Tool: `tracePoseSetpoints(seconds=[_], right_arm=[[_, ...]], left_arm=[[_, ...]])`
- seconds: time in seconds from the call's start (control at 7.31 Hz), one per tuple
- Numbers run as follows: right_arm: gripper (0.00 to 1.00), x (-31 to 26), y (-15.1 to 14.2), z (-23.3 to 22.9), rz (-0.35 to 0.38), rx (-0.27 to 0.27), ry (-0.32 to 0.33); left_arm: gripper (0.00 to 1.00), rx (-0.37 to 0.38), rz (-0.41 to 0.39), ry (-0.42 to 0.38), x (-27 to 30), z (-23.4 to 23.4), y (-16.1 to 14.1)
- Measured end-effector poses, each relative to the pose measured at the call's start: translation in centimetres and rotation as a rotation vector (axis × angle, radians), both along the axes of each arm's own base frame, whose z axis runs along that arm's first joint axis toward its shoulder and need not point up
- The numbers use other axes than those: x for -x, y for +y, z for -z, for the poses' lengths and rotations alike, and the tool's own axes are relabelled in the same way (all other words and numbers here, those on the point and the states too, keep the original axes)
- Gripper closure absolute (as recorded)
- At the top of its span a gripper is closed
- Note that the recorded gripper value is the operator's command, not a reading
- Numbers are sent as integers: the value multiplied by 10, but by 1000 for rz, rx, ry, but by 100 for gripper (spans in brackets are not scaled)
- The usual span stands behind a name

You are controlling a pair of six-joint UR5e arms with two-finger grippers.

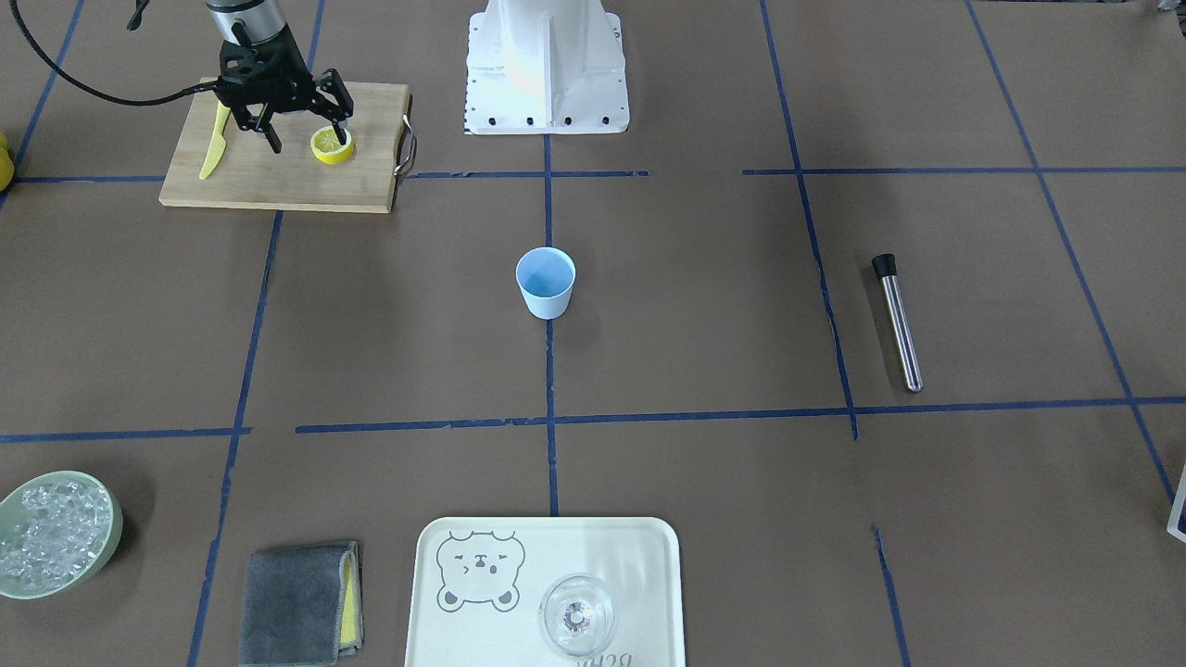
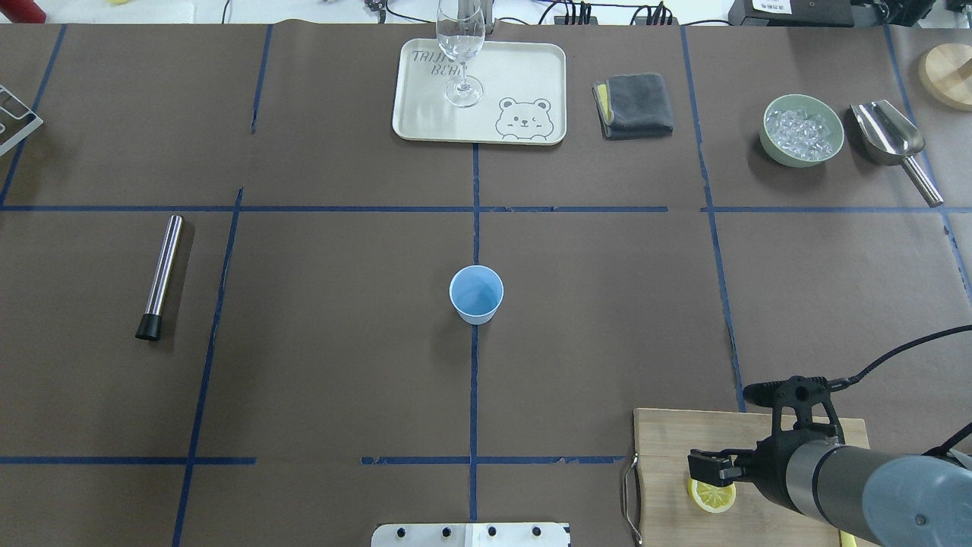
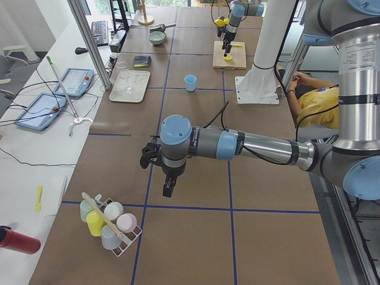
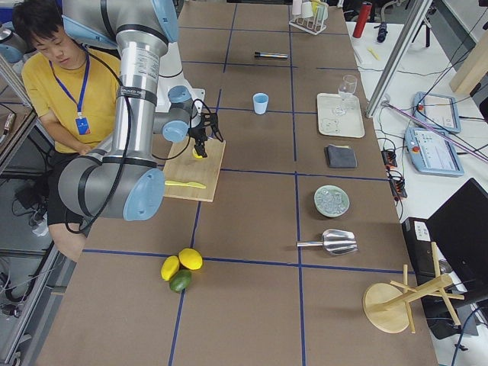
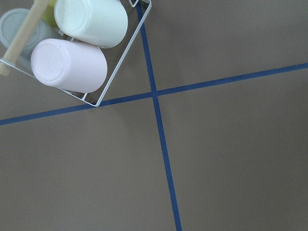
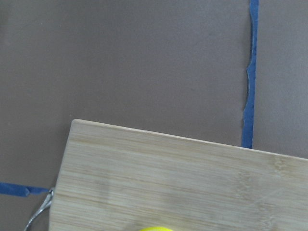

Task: Squeeze lemon into cup
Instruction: 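Lower the right gripper and grasp the yellow lemon slice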

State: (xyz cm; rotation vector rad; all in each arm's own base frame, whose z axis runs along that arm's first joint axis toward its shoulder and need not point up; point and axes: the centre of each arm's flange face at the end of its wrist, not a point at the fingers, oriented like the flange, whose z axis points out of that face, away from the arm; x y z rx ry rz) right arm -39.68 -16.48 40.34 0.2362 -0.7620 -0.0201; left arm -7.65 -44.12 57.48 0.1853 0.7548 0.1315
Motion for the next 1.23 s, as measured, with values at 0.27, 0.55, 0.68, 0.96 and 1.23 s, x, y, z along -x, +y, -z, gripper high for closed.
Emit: tracePoseSetpoints(seconds=[0.27, 0.55, 0.68, 0.96, 1.23], right_arm=[[0, 19, 5, -1, -7, 6, 37], [0, 27, 12, -7, -19, 17, 43], [1, 28, 14, -6, -23, 20, 32], [8, 28, 17, -6, -21, 23, 8], [9, 27, 18, -9, -21, 24, 9]], left_arm=[[0, -3, 0, 0, 0, 2, 1], [0, -6, 0, 0, 0, 3, 2], [0, -7, 0, 0, 0, 4, 2], [0, -8, 0, 0, 0, 4, 2], [0, -9, 0, 0, 0, 5, 2]])
